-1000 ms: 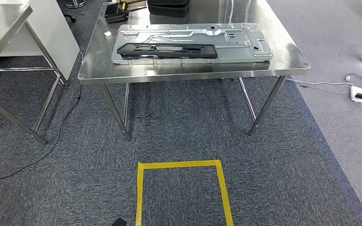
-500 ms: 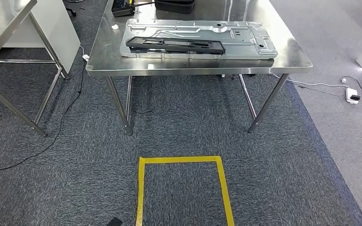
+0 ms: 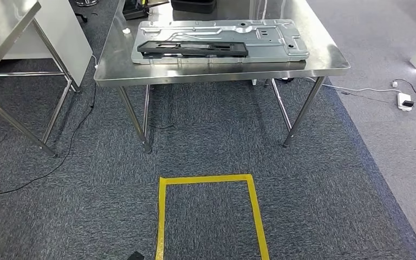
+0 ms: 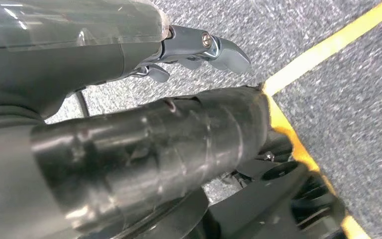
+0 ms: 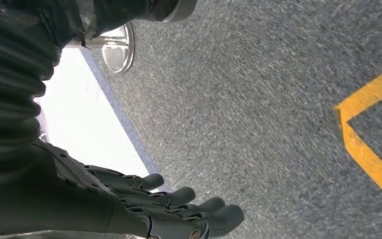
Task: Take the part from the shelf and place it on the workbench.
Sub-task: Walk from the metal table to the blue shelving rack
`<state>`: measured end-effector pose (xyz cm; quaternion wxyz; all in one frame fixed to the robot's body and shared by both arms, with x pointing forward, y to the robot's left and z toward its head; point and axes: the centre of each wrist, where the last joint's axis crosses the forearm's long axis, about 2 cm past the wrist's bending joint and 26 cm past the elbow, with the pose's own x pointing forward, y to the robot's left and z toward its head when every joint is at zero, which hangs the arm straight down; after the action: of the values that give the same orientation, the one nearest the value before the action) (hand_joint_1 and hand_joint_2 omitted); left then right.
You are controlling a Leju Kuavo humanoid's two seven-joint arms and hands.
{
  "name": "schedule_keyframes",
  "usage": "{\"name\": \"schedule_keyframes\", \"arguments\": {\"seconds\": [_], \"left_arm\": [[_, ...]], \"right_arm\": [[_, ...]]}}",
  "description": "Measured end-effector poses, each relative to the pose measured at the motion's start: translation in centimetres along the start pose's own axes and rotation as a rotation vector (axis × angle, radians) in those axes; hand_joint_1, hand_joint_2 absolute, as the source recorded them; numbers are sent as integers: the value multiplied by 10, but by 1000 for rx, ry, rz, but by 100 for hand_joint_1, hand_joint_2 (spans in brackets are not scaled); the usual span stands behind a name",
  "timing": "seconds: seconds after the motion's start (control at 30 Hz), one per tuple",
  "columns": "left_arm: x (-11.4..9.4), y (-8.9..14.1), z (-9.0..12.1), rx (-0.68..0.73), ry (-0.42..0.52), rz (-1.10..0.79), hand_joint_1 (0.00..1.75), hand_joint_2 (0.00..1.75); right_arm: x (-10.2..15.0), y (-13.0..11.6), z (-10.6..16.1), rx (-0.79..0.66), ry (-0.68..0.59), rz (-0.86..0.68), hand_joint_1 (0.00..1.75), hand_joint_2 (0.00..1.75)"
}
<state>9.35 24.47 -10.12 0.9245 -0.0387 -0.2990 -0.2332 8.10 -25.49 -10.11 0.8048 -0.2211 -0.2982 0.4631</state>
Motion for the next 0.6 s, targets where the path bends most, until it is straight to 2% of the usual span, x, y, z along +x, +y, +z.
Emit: {"name": "schedule_keyframes", "arguments": {"seconds": [0.6], "left_arm": [[1, 1, 0, 4, -2, -1, 0, 0]], "right_arm": [[-1, 1, 1, -1, 0, -2, 0, 175]]}}
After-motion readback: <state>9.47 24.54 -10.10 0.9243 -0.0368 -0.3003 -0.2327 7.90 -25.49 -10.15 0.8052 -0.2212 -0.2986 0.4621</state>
